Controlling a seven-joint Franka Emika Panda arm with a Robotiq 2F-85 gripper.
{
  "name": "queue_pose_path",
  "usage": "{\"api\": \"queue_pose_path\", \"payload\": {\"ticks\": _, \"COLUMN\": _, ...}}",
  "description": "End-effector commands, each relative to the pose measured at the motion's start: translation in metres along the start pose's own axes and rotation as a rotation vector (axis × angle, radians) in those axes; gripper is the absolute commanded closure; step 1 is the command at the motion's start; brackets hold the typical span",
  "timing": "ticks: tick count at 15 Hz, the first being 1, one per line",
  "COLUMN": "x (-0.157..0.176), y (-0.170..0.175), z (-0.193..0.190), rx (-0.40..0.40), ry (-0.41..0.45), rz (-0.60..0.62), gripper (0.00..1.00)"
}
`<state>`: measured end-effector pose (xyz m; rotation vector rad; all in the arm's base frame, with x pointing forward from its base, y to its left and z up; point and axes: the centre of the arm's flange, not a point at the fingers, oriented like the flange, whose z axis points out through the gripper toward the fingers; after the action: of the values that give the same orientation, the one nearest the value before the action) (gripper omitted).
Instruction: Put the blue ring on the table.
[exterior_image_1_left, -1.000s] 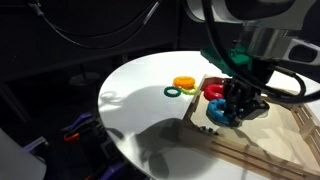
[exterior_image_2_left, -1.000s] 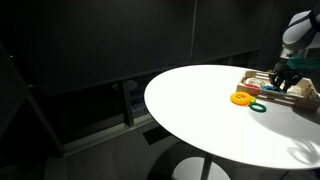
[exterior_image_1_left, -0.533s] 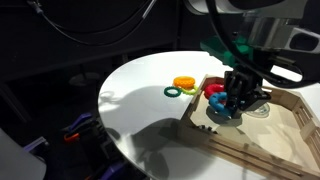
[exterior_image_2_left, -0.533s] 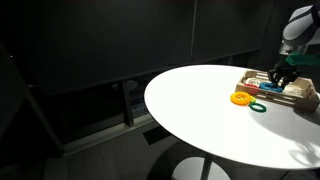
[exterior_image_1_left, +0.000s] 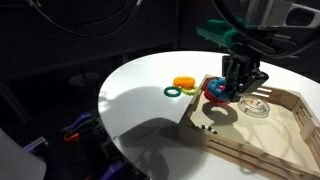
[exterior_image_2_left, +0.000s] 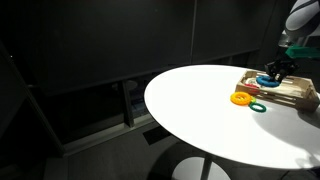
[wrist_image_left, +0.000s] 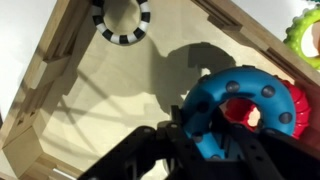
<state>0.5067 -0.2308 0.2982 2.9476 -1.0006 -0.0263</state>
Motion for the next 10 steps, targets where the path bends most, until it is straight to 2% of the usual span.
{"api": "queue_pose_path", "payload": {"ticks": 1, "x": -0.020, "y": -0.010, "z": -0.016, "rx": 0.025, "ry": 0.005, "rz": -0.038, "gripper": 0.89}}
{"api": "queue_pose_path", "payload": {"ticks": 10, "x": -0.061, "y": -0.058, "z": -0.016, "rx": 0.040, "ry": -0.004, "rz": -0.167, "gripper": 0.89}}
